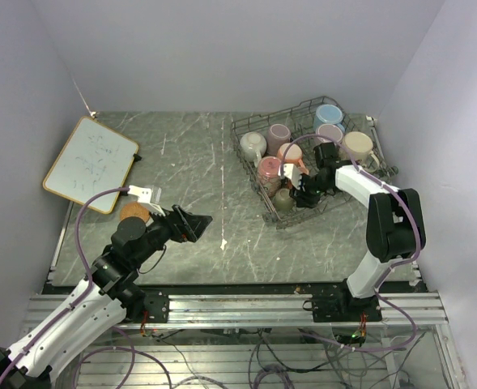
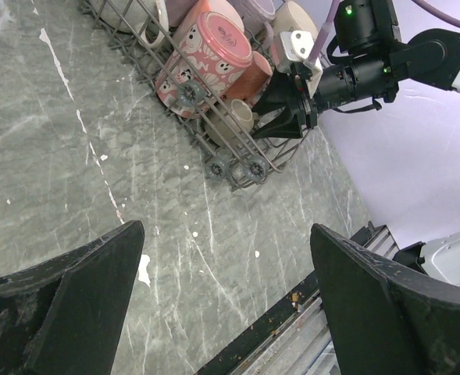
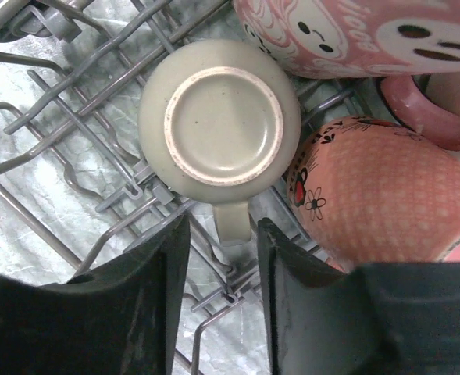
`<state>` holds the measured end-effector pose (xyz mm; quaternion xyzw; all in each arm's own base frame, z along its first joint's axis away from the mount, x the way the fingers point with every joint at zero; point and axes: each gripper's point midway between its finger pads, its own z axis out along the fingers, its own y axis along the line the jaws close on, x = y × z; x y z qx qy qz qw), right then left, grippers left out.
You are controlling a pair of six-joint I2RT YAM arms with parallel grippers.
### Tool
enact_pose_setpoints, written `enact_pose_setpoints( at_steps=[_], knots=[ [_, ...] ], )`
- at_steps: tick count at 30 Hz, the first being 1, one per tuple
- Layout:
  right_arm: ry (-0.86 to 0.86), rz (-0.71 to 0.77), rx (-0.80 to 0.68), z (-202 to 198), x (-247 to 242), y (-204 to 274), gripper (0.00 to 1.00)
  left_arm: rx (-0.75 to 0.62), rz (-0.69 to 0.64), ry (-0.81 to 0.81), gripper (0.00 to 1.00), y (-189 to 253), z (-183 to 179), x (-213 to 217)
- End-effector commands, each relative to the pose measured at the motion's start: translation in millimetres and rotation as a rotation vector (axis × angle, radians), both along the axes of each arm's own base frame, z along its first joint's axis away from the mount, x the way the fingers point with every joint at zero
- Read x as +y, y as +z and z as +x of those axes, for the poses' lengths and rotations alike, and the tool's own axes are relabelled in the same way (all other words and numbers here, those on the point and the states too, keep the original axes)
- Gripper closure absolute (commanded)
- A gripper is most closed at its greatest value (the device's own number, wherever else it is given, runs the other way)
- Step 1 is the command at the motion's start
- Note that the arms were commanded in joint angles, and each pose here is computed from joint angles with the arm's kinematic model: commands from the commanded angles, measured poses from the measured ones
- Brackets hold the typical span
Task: Load the cups into the dish rack
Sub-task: Turn the cup upside down in the dish rack.
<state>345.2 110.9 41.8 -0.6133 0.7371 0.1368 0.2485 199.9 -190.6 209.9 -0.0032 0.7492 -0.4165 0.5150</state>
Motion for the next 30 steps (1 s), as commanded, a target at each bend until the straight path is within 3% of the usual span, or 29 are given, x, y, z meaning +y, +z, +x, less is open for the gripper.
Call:
enact_pose_setpoints(
  at_steps=[1, 4, 17, 27, 30],
  knots=[
    [-0.006, 0.026, -0.043, 6, 5, 9, 0.57, -0.026, -0.024, 0.016, 0.03, 16, 2, 2],
    [-0.013, 0.039, -0.05, 6, 6, 16, 0.52, -0.028, -0.036, 0.006, 0.03, 19, 1, 1],
    [-0.034, 0.203, -0.203, -22, 20, 102, 0.5, -0.02, 0.043, 0.017, 0.02, 22, 4, 4],
    [-0.134, 0.36, -0.354, -40, 26, 176, 0.37, -0.043, 0.091, 0.033, 0.0, 50, 7, 9],
    [-0.184, 0.396, -0.402, -36, 24, 195, 0.28, -0.036, 0.144, 0.056, 0.0, 53, 11, 14]
  ],
)
